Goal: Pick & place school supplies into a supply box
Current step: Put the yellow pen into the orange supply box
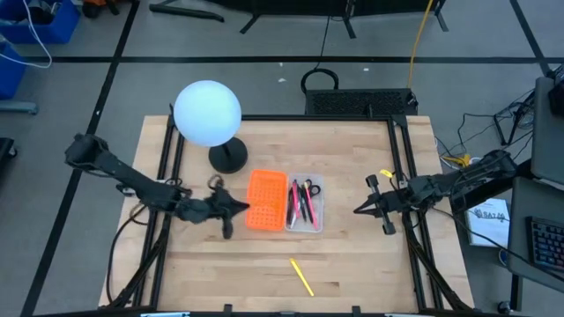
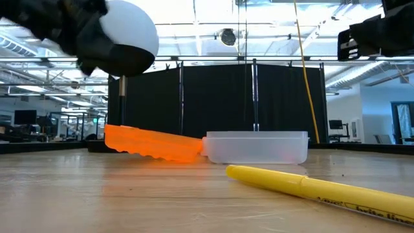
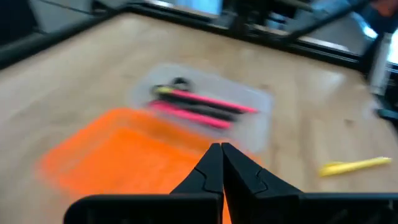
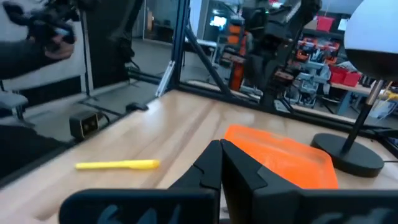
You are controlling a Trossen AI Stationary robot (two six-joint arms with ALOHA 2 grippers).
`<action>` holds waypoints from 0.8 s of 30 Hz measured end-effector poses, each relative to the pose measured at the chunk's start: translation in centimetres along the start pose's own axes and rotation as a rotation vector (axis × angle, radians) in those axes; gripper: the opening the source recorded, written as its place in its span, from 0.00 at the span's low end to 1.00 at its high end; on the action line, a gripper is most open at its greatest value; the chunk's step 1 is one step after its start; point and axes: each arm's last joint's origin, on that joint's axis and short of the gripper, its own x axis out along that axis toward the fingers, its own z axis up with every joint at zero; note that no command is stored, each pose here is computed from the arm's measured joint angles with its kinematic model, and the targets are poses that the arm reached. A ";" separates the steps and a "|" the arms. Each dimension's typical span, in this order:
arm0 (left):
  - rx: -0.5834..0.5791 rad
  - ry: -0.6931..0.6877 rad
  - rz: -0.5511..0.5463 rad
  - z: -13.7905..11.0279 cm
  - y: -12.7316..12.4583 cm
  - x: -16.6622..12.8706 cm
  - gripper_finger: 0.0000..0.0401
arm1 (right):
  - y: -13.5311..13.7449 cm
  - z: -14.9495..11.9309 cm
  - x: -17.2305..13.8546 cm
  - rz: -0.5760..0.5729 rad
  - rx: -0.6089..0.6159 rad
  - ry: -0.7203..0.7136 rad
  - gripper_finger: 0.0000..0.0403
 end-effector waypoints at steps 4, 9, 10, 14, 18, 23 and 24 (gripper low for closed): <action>0.054 0.031 -0.101 2.4 -3.3 2.3 0.01 | 0.0 0.1 -0.3 -0.002 0.024 -0.016 0.00; 0.116 0.075 -0.171 5.0 -7.2 5.4 0.01 | 0.1 0.1 -0.4 0.033 0.050 -0.015 0.00; 0.123 0.089 -0.175 5.4 -8.1 6.2 0.01 | 0.2 0.0 -0.4 0.071 0.054 -0.009 0.00; 0.171 0.210 -0.148 6.3 -11.1 9.6 0.01 | 0.3 0.2 -0.4 0.122 0.118 -0.044 0.00; 0.323 0.361 -0.155 6.4 -14.1 12.6 0.05 | 0.3 0.5 -0.5 0.123 0.151 -0.077 0.00; 0.497 0.475 -0.225 6.0 -18.3 14.8 0.09 | 0.3 0.5 -0.5 0.128 0.217 -0.078 0.00; 0.506 0.478 -0.247 6.1 -19.1 15.1 0.10 | 0.3 0.4 -0.5 0.128 0.224 -0.078 0.00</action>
